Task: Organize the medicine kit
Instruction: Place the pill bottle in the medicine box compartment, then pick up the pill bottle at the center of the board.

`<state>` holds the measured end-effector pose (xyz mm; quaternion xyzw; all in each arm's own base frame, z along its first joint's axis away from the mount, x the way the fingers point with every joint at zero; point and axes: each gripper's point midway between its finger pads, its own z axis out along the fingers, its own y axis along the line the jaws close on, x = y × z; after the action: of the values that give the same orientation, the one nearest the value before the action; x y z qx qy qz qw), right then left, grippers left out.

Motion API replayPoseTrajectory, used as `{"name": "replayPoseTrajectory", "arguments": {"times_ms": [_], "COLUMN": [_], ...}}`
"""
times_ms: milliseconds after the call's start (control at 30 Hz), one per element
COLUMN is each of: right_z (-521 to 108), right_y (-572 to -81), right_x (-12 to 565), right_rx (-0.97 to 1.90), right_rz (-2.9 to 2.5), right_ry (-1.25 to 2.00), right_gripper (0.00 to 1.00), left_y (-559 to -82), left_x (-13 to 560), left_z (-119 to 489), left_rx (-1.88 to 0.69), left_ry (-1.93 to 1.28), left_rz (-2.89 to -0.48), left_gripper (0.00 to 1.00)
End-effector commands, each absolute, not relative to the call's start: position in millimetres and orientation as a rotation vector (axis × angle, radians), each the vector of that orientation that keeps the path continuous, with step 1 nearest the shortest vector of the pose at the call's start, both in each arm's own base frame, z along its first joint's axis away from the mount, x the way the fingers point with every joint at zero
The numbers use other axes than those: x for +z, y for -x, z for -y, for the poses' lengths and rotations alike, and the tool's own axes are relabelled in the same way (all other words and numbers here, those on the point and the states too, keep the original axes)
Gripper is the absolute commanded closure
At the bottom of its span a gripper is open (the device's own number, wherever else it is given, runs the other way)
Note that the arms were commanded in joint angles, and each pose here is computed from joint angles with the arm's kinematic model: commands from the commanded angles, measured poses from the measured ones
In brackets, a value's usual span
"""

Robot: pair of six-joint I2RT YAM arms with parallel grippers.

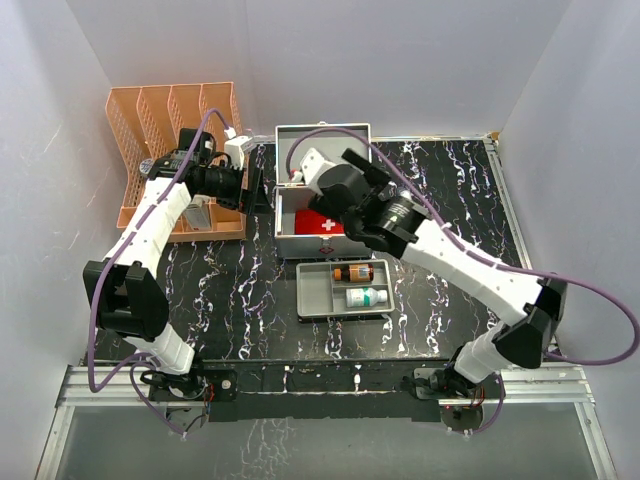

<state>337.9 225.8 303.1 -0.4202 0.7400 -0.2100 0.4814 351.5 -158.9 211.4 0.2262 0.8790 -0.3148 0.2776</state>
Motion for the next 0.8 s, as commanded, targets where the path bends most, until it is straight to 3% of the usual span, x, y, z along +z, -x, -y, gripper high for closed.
{"name": "replayPoseTrajectory", "arguments": {"times_ms": [0, 133, 333, 533, 767], "right_z": [-206.7, -173.0, -86.6, -72.2, -81.6], "right_y": [-358.2, -391.2, -465.3, -516.2, -510.1], "right_x": [356.3, 359.8, 343.7, 231.7, 124.2], "right_rx": [-0.526, -0.46, -0.355, -0.262, -0.147], "right_rz": [-1.724, -1.776, -1.917, -2.302, -2.599], "right_ry": [0.734, 0.459, 0.021, -0.023, -0.077], "right_gripper": [0.17, 0.15, 0.2, 0.27, 0.3], "left_y": [-347.7, -346.6, -344.9, -347.0, -345.4], "left_x": [244.8, 245.7, 248.2, 251.7, 251.6], "left_z": [154.0, 152.2, 149.7, 148.7, 144.5], "left_rx": [-0.809, -0.794, -0.776, -0.767, -0.757], "left_ry": [-0.626, -0.624, -0.622, -0.611, -0.593], "left_rz": [-2.282, -2.285, -2.292, -2.285, -2.291], "left_gripper": [0.01, 0.01, 0.01, 0.01, 0.01]}}
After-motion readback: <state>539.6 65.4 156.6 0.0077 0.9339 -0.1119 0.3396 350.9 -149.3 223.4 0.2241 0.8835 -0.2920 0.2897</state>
